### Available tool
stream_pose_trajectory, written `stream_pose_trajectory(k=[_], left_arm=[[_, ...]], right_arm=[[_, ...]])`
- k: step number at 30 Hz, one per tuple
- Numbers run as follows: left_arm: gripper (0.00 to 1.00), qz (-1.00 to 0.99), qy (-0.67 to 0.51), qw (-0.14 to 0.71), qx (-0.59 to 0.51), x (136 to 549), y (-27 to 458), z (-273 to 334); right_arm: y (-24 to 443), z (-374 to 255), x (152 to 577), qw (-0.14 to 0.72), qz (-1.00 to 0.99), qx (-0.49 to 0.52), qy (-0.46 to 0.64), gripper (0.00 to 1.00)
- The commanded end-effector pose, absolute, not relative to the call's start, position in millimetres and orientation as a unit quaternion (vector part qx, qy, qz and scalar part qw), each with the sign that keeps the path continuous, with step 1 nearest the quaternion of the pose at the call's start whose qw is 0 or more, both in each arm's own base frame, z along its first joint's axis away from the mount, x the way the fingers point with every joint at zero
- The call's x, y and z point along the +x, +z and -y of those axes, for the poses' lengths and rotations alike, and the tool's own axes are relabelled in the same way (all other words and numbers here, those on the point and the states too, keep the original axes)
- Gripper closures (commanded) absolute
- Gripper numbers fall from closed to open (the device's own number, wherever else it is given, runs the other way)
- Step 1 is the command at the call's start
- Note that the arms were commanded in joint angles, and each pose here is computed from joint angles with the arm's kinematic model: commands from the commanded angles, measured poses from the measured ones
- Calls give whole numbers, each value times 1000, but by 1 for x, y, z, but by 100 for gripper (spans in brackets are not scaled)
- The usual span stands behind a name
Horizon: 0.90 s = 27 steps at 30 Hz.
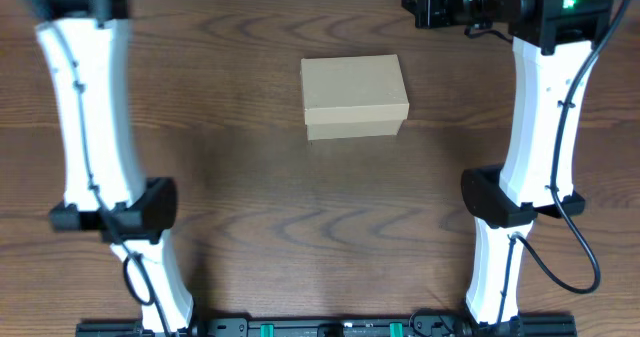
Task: Pack container
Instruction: 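Raise both grippers away from the closed box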
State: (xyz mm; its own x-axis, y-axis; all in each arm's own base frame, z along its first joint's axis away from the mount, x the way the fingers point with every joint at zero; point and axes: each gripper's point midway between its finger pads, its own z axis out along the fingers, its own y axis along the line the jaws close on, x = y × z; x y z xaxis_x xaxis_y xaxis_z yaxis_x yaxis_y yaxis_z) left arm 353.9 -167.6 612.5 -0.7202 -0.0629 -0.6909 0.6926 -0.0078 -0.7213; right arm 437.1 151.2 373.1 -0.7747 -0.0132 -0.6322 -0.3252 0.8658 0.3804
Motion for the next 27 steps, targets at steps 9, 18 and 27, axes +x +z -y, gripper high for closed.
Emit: stream_pose_trajectory(k=[9, 18, 27], left_arm=[[95, -650, -591, 459, 134, 414, 615, 34], [95, -663, -501, 556, 19, 464, 587, -42], [95, -801, -187, 550, -145, 505, 459, -122]], right_arm=[[391, -157, 423, 334, -906, -74, 249, 99], [391, -158, 423, 332, -908, -62, 249, 99], [391, -158, 423, 330, -908, -57, 250, 99]])
